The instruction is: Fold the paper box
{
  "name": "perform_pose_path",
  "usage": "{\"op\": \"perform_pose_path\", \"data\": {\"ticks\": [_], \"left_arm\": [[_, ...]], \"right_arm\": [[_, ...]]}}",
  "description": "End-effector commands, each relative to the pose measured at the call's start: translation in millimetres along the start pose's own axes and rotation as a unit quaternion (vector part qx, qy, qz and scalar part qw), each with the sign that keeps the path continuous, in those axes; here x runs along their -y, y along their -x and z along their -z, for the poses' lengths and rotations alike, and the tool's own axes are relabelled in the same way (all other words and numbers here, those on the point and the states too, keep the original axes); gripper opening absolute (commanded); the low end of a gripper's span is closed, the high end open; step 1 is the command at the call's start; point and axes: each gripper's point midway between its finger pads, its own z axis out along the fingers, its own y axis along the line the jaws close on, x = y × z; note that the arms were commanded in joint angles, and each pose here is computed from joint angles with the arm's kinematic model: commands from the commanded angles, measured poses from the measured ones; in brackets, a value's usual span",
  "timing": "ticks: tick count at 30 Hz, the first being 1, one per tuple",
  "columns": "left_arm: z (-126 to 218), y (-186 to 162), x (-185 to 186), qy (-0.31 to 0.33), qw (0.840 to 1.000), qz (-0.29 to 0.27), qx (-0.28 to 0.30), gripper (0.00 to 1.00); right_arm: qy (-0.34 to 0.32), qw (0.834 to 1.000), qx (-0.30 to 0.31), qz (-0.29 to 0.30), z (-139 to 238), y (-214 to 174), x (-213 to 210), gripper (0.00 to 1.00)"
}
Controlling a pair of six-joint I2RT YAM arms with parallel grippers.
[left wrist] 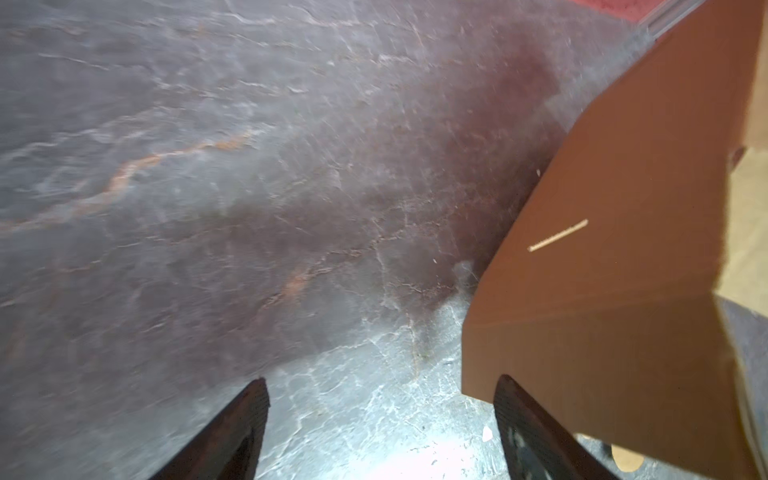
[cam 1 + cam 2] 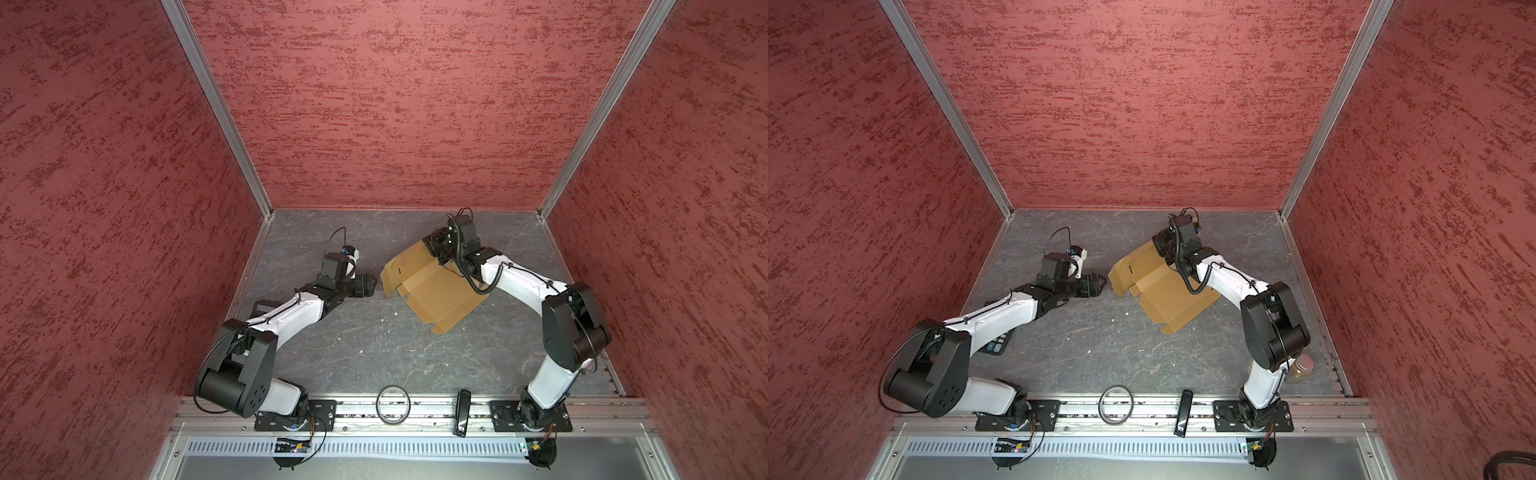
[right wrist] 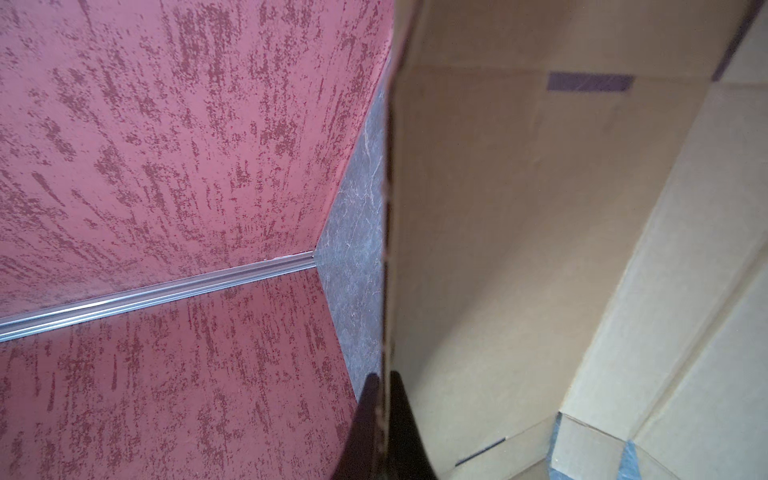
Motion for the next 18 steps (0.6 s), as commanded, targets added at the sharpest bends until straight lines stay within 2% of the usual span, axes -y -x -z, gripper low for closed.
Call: {"op": "perform_pose_path", "data": {"ticks": [1, 9, 18], "left_arm": [[-4.8, 17.5, 16.5, -0.018, 0.999, -0.029, 0.025, 0.86], [-10.1, 13.2, 26.9, -0.026, 0.999, -0.033, 0.020, 0.87], [-14.5, 9.0, 31.0, -0.027, 0.999, -0.039, 0.012, 0.87]], "right_arm": [[0.020, 1.000, 0.004, 0.003, 3.0, -0.4, -8.4, 0.04], [0.046, 0.999, 0.003, 0.024, 9.8, -2.7, -16.7, 0.04], [0.070, 0.996, 0.005, 0.046, 22.9, -6.9, -6.0, 0.04]]}}
